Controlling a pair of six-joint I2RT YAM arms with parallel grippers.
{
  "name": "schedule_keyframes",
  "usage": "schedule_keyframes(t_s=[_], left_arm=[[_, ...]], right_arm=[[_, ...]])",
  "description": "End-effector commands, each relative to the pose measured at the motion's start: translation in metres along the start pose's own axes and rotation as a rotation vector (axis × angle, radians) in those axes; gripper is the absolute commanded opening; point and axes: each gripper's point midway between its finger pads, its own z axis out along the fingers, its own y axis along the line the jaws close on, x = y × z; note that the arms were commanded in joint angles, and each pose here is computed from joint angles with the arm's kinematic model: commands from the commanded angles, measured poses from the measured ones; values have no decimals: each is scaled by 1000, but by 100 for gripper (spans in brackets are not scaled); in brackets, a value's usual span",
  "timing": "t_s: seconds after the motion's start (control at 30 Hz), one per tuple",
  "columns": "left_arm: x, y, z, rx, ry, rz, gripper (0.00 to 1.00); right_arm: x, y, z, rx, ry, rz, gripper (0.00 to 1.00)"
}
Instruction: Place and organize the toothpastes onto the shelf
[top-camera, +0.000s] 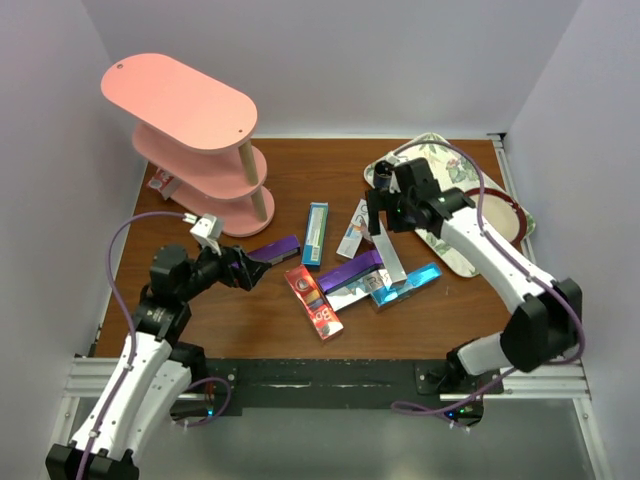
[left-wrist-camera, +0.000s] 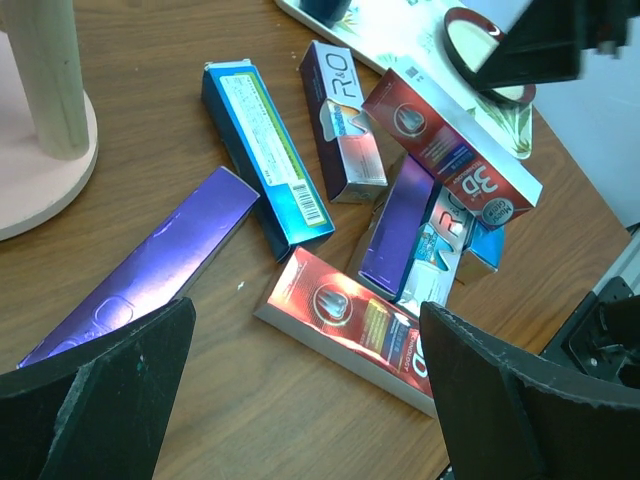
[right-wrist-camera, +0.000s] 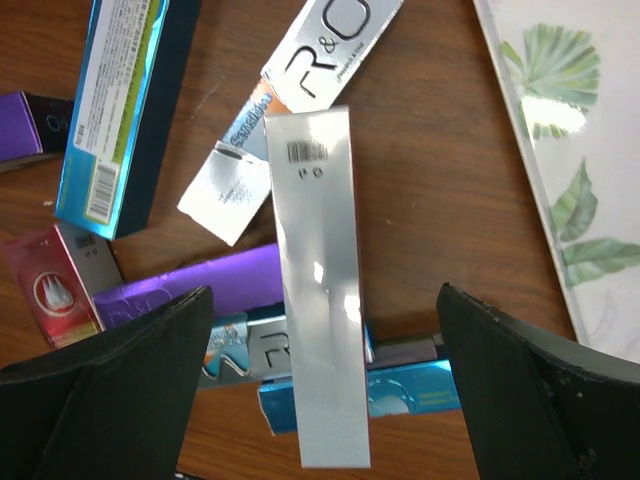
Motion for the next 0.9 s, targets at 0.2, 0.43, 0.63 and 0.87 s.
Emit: schedule_keyframes(t_s=[0.2,0.43,0.63,0.87], left_arm=[[-15,-13,1,64,-45,53,100],[-2,-10,9,76,12,15,100],[11,-6,19,73,79,-36,100],[29,-36,38,102,146,-30,100]], right_arm=[[-15,9,50,70,98,-13,94],[-6,16,77,62,165,26,84],[6,12,92,89,205,34,70],[9,14,82,72,163,82,39]])
